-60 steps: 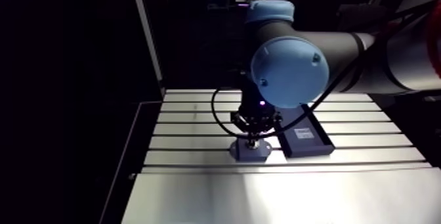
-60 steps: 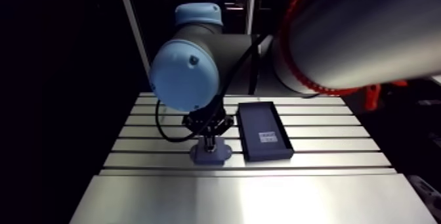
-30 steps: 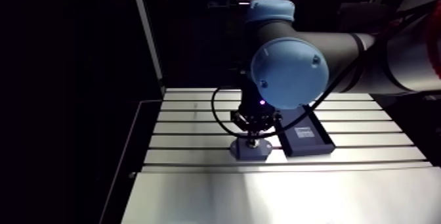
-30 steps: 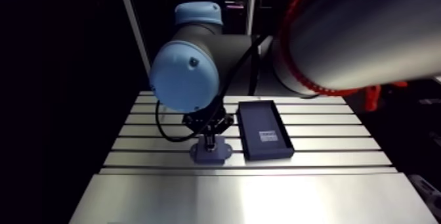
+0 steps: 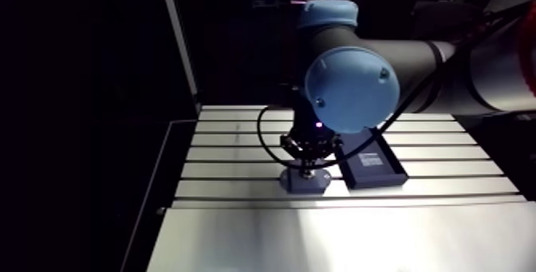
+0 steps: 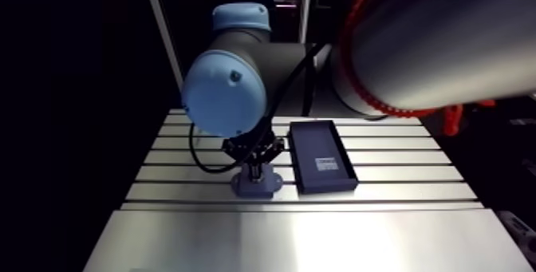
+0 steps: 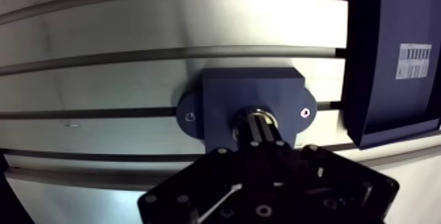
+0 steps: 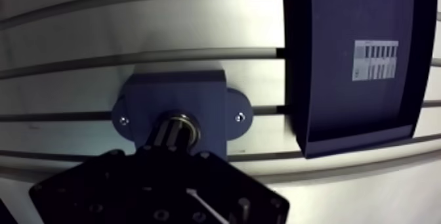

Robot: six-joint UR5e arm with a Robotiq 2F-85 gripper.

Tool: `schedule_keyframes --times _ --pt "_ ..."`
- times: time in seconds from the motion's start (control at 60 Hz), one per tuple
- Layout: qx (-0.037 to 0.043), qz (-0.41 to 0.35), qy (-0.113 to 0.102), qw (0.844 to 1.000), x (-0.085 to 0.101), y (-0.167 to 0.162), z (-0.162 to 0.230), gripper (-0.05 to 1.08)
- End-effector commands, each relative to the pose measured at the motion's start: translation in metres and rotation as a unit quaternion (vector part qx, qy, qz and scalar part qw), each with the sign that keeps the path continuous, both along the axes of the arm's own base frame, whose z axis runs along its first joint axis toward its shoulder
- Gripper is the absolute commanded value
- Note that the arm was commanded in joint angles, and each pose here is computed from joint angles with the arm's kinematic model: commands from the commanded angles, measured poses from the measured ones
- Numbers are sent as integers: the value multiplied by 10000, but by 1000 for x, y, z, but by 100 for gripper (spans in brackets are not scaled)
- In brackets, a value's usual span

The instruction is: Pick up the bearing and press it into the housing until flush.

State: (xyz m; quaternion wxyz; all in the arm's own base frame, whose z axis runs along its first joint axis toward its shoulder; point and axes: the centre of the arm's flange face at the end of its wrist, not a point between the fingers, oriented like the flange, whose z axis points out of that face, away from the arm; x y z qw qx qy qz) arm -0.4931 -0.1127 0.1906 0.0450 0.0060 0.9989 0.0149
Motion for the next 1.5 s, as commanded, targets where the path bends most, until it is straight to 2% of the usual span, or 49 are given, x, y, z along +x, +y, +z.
schedule_keyframes --times 0.017,1.5 --pt "2 2 -11 10000 0 0 -1 89" --pt "7 18 -64 10000 2 -1 -5 89"
